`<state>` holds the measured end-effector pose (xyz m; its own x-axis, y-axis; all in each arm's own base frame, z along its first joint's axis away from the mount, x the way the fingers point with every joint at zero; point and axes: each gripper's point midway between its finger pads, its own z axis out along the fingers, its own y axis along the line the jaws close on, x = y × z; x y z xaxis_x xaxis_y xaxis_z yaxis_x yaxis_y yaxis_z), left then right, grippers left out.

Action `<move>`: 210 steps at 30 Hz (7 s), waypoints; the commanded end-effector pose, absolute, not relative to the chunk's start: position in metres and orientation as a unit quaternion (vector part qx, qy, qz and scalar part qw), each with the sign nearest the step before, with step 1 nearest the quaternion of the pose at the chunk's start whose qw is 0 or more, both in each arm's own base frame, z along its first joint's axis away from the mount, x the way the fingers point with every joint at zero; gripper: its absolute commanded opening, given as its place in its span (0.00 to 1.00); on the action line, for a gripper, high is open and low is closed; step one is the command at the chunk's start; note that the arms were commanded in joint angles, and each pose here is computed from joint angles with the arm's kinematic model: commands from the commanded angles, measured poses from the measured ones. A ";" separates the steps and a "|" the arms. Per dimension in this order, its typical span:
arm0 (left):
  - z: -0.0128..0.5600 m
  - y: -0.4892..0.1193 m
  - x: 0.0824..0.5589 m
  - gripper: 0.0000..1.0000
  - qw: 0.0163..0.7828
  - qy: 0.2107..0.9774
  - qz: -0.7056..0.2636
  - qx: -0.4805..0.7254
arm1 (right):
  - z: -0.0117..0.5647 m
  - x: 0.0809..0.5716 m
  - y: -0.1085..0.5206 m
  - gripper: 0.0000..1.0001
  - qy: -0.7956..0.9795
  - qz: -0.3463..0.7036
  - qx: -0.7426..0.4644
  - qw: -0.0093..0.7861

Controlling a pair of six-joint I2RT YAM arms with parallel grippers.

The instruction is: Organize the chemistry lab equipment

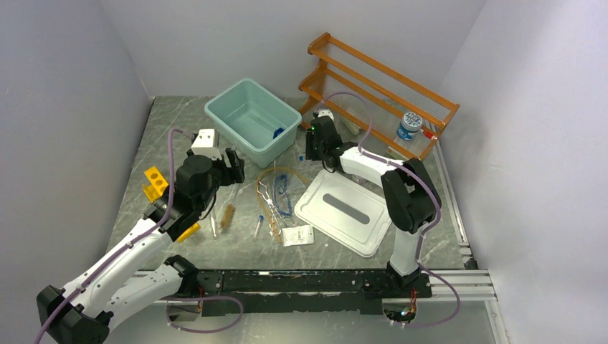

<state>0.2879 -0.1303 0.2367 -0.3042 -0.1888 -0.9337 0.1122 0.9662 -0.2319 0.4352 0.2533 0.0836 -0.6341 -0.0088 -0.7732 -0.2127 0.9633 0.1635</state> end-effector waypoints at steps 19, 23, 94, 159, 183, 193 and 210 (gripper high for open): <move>0.245 -0.131 0.290 0.77 0.599 0.788 -0.136 -0.027 | 0.101 0.424 0.262 0.16 0.851 0.149 -0.118 0.490; 0.244 -0.130 0.291 0.77 0.599 0.789 -0.133 -0.028 | 0.098 0.425 0.266 0.12 0.842 0.129 -0.152 0.501; 0.245 -0.129 0.289 0.77 0.600 0.788 -0.134 -0.029 | 0.106 0.428 0.288 0.38 0.868 0.100 -0.200 0.443; 0.247 -0.128 0.288 0.77 0.603 0.786 -0.135 -0.030 | 0.100 0.393 0.275 0.51 0.881 0.097 -0.176 0.429; 0.244 -0.127 0.290 0.77 0.600 0.789 -0.127 -0.031 | 0.087 0.421 0.287 0.19 0.884 0.068 -0.185 0.424; 0.244 -0.127 0.289 0.77 0.600 0.789 -0.129 -0.030 | 0.087 0.428 0.290 0.21 0.887 0.061 -0.179 0.421; 0.244 -0.128 0.290 0.77 0.600 0.789 -0.129 -0.030 | 0.077 0.435 0.287 0.20 0.908 0.076 -0.138 0.387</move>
